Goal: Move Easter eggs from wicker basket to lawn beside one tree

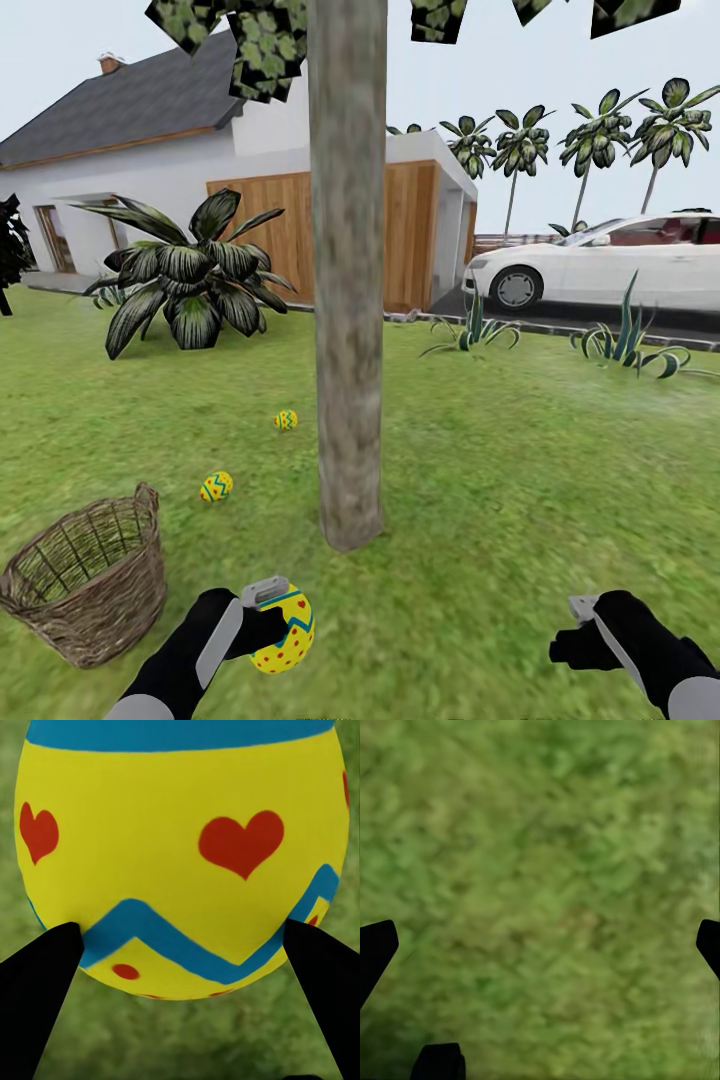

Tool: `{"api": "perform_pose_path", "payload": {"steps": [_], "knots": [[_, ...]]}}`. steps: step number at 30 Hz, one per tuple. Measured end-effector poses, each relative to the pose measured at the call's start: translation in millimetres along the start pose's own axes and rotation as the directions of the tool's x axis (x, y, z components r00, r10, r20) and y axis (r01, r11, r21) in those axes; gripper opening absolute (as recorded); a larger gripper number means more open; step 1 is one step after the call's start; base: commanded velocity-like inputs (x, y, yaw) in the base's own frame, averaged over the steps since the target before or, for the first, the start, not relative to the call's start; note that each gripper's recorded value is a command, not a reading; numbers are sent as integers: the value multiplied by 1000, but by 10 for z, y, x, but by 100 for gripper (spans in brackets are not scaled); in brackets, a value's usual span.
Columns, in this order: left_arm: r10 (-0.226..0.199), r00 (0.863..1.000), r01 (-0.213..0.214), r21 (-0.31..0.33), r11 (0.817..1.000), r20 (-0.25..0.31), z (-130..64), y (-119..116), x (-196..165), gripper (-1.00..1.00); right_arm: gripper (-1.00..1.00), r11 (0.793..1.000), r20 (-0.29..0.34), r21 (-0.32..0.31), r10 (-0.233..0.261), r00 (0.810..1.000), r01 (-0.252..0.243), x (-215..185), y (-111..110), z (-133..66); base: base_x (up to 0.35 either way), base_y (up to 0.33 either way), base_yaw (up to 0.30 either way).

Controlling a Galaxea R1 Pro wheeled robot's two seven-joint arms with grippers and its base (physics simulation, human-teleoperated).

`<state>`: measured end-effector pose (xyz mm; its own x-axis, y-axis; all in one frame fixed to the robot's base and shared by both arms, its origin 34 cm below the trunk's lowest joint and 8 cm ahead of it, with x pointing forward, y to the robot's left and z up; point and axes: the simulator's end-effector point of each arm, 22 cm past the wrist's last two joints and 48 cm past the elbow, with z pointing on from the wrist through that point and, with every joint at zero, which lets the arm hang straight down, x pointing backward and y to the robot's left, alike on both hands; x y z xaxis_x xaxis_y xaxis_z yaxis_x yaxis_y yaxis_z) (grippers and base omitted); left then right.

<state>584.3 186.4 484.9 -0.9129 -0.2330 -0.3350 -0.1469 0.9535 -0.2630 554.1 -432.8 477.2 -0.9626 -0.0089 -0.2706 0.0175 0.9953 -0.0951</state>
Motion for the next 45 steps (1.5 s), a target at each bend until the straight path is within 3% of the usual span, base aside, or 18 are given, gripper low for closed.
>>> {"api": "perform_pose_path", "payload": {"steps": [45], "knots": [[0,1000,0,3,1000,0,800,265,524,-100,100,1000,-3,1,-5,1000,5,475,96,875,0,0,0]]}}
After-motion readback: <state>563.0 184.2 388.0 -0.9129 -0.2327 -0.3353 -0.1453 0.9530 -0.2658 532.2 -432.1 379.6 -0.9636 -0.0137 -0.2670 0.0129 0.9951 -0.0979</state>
